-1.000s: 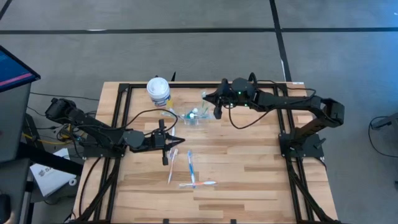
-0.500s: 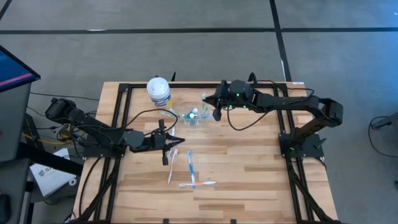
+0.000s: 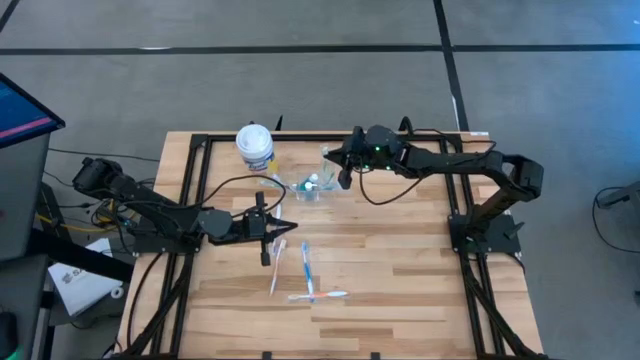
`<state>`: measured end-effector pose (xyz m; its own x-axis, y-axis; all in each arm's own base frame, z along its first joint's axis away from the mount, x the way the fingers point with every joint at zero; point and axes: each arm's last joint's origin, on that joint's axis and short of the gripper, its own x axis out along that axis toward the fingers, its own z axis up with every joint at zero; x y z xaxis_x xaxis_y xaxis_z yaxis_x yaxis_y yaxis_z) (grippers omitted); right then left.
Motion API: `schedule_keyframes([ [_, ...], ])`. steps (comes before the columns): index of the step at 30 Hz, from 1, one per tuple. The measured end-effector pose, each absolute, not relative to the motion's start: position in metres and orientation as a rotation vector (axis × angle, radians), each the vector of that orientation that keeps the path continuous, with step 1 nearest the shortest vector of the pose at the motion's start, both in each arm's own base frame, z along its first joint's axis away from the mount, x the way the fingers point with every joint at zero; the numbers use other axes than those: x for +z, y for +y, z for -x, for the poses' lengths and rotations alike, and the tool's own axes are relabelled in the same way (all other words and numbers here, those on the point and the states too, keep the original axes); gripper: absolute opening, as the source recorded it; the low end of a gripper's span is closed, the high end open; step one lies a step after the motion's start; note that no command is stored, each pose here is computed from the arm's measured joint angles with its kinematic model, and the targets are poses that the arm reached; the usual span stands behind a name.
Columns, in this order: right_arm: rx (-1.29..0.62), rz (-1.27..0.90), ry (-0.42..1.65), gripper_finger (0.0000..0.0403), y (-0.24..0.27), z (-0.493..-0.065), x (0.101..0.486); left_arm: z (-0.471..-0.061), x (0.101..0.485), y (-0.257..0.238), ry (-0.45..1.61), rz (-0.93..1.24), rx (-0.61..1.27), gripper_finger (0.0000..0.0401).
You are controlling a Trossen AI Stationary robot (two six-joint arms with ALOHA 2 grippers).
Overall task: Pick & Place toothbrushing station
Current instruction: Put the green toothbrush into the transparent organizer
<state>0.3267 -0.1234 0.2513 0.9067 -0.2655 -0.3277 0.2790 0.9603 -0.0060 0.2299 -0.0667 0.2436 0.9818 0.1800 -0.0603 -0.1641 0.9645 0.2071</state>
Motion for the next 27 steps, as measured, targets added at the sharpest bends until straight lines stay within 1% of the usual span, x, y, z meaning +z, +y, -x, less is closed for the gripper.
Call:
schedule_keyframes([
  [2, -0.28, -0.056, 0.368, 0.0, -0.123, -0.326, 0.245, -0.23, 0.244, -0.067, 0.079, -0.203, 0.174, 0.0008],
  [17, -0.263, -0.067, 0.388, 0.0, -0.128, -0.338, 0.223, -0.23, 0.244, -0.067, 0.079, -0.203, 0.174, 0.0008],
  [27, -0.257, -0.071, 0.399, 0.0004, -0.128, -0.338, 0.222, -0.23, 0.244, -0.067, 0.079, -0.203, 0.173, 0.0008],
])
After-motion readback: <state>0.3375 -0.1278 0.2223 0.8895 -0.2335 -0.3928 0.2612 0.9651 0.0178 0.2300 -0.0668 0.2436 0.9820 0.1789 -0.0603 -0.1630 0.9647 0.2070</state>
